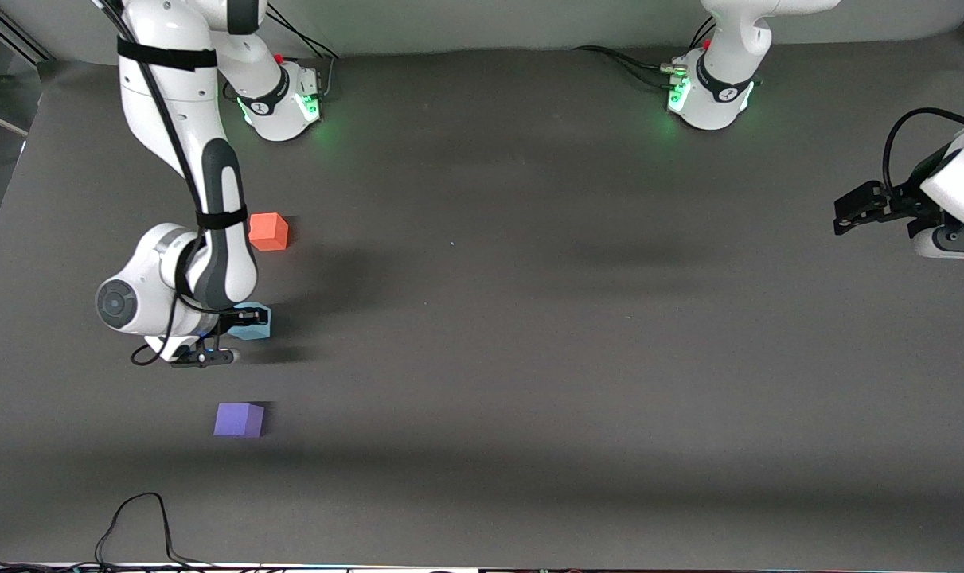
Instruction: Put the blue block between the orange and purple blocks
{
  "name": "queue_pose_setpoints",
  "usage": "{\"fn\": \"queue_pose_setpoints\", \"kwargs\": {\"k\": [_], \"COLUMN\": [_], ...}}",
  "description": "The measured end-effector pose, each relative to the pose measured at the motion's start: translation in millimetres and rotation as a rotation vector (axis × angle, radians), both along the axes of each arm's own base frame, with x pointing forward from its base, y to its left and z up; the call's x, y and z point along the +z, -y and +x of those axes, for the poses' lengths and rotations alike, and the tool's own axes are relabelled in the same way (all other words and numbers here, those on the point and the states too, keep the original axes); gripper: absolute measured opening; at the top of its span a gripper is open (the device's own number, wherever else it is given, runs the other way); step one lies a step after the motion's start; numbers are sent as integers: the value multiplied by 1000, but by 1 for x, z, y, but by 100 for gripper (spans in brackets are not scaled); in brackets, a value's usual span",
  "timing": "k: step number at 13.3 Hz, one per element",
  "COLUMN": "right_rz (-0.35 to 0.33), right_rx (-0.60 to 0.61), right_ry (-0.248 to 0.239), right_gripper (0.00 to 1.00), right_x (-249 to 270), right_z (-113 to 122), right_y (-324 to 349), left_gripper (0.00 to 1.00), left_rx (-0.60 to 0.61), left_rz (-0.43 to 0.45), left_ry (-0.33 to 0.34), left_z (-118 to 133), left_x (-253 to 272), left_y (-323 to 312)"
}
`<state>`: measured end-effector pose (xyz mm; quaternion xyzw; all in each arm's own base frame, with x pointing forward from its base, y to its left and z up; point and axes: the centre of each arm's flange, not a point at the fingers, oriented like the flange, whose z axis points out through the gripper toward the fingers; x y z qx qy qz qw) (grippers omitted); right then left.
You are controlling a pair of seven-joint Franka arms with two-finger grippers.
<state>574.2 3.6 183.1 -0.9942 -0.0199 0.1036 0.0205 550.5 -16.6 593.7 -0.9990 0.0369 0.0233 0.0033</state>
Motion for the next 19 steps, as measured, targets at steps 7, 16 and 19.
{"fn": "queue_pose_setpoints", "kwargs": {"k": [7,16,19], "right_rz": [16,14,19], "right_rx": [-1,29,22], "right_ry": [23,68,83], "right_gripper": [99,100,100], "right_x": [13,301,373], "right_z": [7,-5,-13], "right_y": [-3,-32,-26], "left_gripper": [100,100,100], "left_rx": [0,1,1], "left_rz": [0,0,0], "left_ry": [-1,-2,-2], "left_z": [0,0,0], "left_x": [0,-1,-1], "left_y": [0,-1,-1]}}
